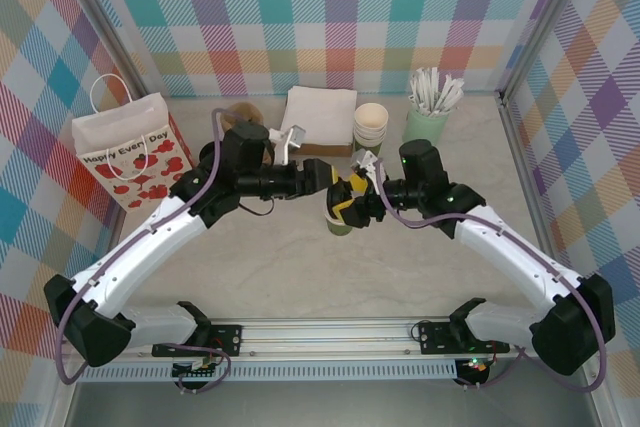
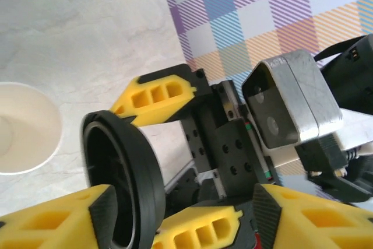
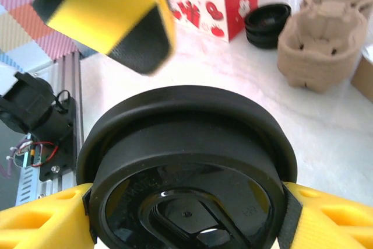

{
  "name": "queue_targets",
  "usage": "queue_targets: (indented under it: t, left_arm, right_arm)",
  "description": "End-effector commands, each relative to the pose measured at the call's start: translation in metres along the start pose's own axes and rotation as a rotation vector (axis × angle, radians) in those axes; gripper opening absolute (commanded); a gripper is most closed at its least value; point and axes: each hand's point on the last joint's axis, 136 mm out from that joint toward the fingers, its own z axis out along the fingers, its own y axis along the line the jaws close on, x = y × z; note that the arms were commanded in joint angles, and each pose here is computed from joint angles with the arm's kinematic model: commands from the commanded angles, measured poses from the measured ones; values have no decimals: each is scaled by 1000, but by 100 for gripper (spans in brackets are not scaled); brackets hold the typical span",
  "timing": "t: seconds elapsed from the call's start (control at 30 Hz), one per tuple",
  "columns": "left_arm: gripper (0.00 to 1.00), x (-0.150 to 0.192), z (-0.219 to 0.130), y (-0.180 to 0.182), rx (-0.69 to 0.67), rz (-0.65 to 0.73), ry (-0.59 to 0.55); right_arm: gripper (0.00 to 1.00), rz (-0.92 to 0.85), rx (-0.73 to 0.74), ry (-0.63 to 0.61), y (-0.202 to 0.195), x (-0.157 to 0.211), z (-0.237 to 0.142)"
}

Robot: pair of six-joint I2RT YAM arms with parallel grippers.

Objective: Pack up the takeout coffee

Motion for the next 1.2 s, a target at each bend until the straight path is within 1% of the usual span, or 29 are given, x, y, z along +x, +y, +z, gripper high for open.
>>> queue_targets:
  t: [0.0, 0.27, 0.37, 0.4, 0.5, 0.6, 0.9, 1.17]
  left_arm:
    - [70, 7, -18, 28, -156, 40, -44]
    - [74, 24, -57, 103, -461, 27, -185]
    - [75, 33, -70, 131, -565, 7, -220]
    - [75, 37, -74, 140, -595, 1, -227]
    - [76, 48, -81, 163, -673, -16, -238]
    - [77, 58, -85, 182, -727, -35, -243]
    - [81, 77, -93, 212, -792, -77, -276]
    - [83, 84, -100, 217, -791, -98, -301]
  right_arm:
    - [73, 60, 74, 168, -7, 20, -9]
    - [73, 253, 214, 441, -31, 45, -17]
    - [73, 318, 284, 539, -44, 53, -16]
    - [73, 364, 317, 572, -48, 55, -16]
    - [73, 360, 379, 676, -56, 62, -10]
    - [73, 341, 421, 751, -62, 65, 0]
    - [73, 247, 489, 933, -71, 70, 33]
    - [73, 225, 486, 1003, -73, 74, 46]
